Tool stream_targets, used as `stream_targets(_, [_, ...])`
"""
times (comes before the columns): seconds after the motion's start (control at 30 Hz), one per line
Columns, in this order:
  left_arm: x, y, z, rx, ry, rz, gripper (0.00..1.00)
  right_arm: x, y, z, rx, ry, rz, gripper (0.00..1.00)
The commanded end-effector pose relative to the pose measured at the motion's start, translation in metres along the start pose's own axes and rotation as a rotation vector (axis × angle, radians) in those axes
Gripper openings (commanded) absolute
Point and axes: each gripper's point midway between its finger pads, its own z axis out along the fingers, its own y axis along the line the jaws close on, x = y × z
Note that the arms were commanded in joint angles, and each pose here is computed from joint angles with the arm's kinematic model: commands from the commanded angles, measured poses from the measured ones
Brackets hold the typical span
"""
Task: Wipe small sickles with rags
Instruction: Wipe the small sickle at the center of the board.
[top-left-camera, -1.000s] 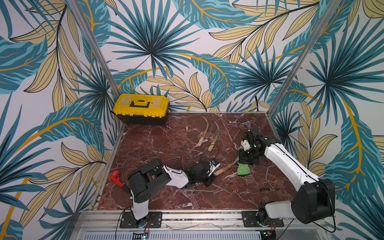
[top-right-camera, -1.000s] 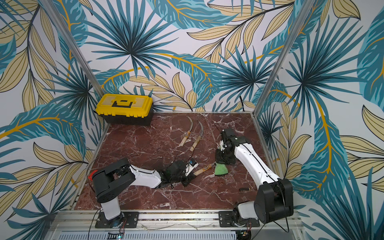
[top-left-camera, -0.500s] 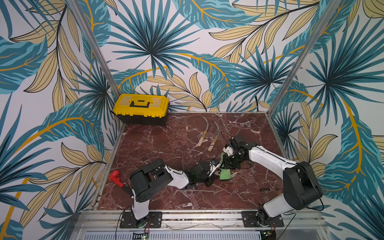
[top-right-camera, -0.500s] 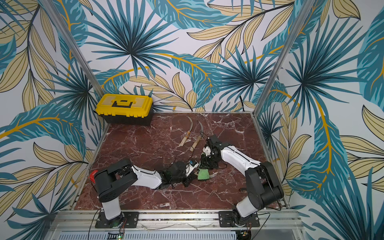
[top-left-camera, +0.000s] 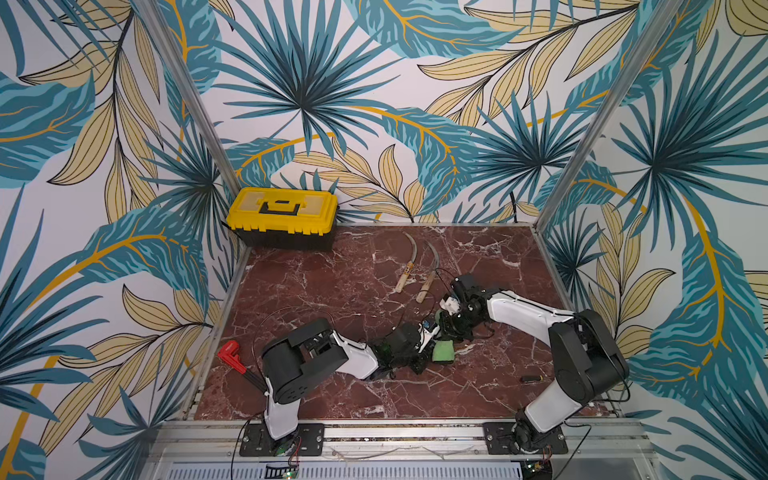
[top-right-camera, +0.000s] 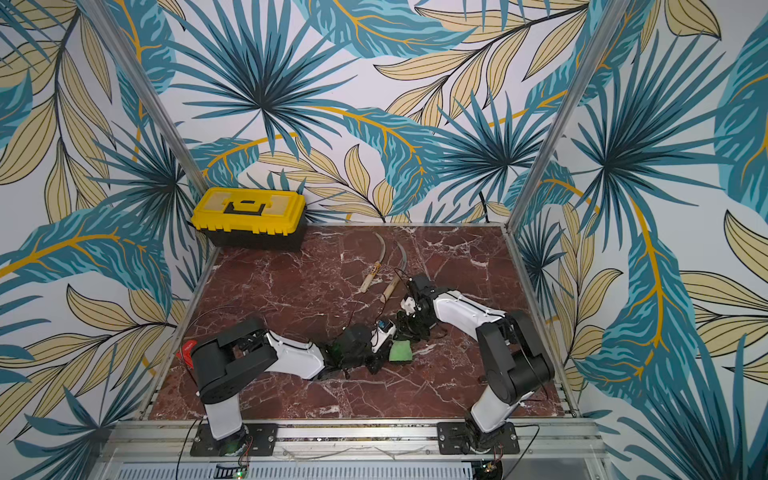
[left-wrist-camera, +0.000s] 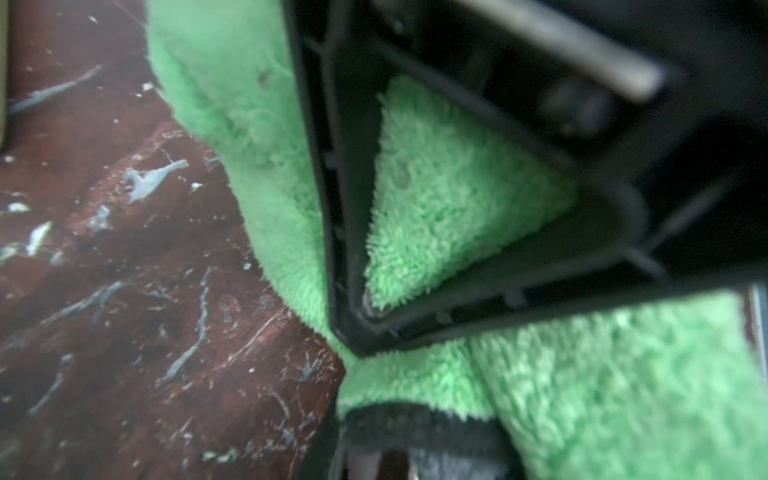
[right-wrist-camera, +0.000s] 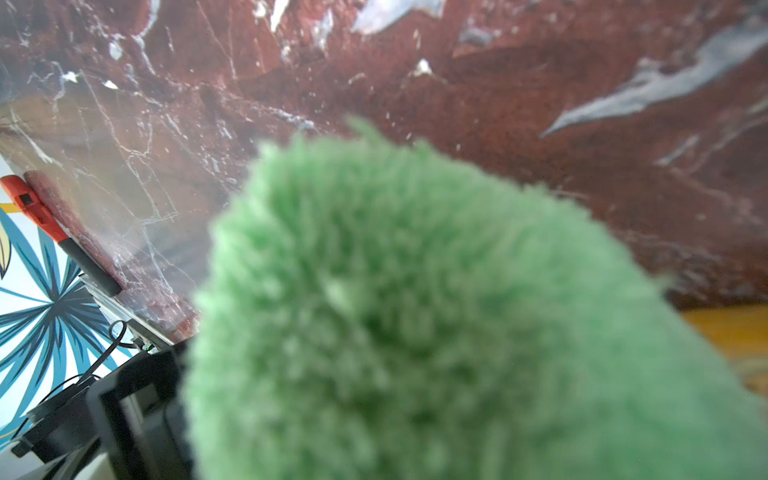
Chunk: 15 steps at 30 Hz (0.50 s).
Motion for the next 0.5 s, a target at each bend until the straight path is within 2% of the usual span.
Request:
stream_targets(0.0, [0.046, 0.01, -0.002, -0.042, 0.133, 0.019, 0.0, 0.014, -0.071, 0.02, 0.344, 0.041, 0.065, 0.07])
stream_targets(0.1, [0.049, 0.015, -0.007, -0.065, 0.133, 0.021, 0.0, 0.015, -0.085, 0.018, 0.427, 0.049, 0.068, 0.07])
stream_targets(0.47, [0.063, 0.03, -0.025, -0.121, 0.142, -0.003, 0.0, -0.003, -0.085, 0.015, 0.487, 0.043, 0.059, 0.07])
